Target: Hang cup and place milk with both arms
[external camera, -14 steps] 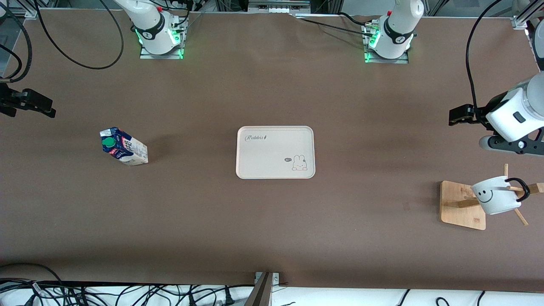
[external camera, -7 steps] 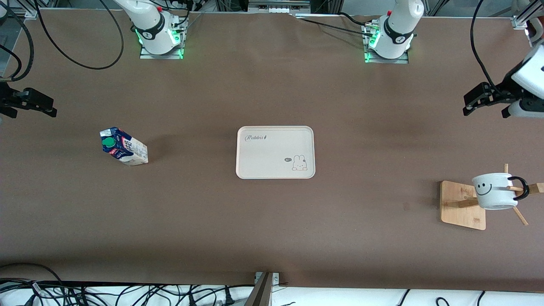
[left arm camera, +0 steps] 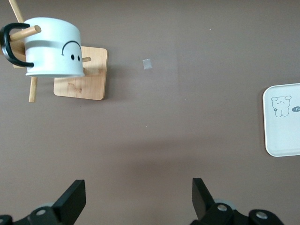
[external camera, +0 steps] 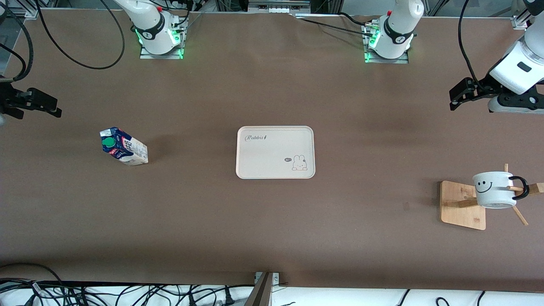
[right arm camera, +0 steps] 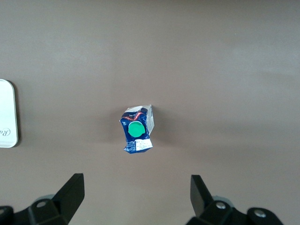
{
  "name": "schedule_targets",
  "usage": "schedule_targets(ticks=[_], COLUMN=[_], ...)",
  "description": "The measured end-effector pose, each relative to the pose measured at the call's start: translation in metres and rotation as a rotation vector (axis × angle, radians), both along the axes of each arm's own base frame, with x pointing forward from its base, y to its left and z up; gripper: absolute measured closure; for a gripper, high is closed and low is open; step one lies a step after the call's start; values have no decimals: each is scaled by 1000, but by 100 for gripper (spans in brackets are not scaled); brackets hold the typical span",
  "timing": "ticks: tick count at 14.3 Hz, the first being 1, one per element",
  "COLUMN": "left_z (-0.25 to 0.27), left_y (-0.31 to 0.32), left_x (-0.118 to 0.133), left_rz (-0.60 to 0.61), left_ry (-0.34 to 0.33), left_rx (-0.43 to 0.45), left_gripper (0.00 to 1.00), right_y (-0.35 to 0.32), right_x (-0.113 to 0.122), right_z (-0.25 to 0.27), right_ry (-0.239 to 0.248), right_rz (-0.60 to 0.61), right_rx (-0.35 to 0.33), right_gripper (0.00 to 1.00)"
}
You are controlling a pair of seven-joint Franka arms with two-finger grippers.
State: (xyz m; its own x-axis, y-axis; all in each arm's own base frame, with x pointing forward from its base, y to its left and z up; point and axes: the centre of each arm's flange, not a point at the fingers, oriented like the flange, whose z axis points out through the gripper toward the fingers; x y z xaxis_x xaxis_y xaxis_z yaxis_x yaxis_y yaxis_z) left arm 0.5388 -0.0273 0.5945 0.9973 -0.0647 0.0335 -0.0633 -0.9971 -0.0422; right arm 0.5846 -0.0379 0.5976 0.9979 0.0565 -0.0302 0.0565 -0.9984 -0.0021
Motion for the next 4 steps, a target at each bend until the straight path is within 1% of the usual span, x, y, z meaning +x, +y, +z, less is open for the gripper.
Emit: schedule_targets(ticks=[4], left_z=[0], left_y=[2], left_x=[0], left_rz=[4], left_ry=[1], left_rx=[0], left_gripper=[0], right_y=[0], right_x=[0], right_z=[-1], right_ry=[1], right_rz=[0], right_rx=[0], right_gripper=[0])
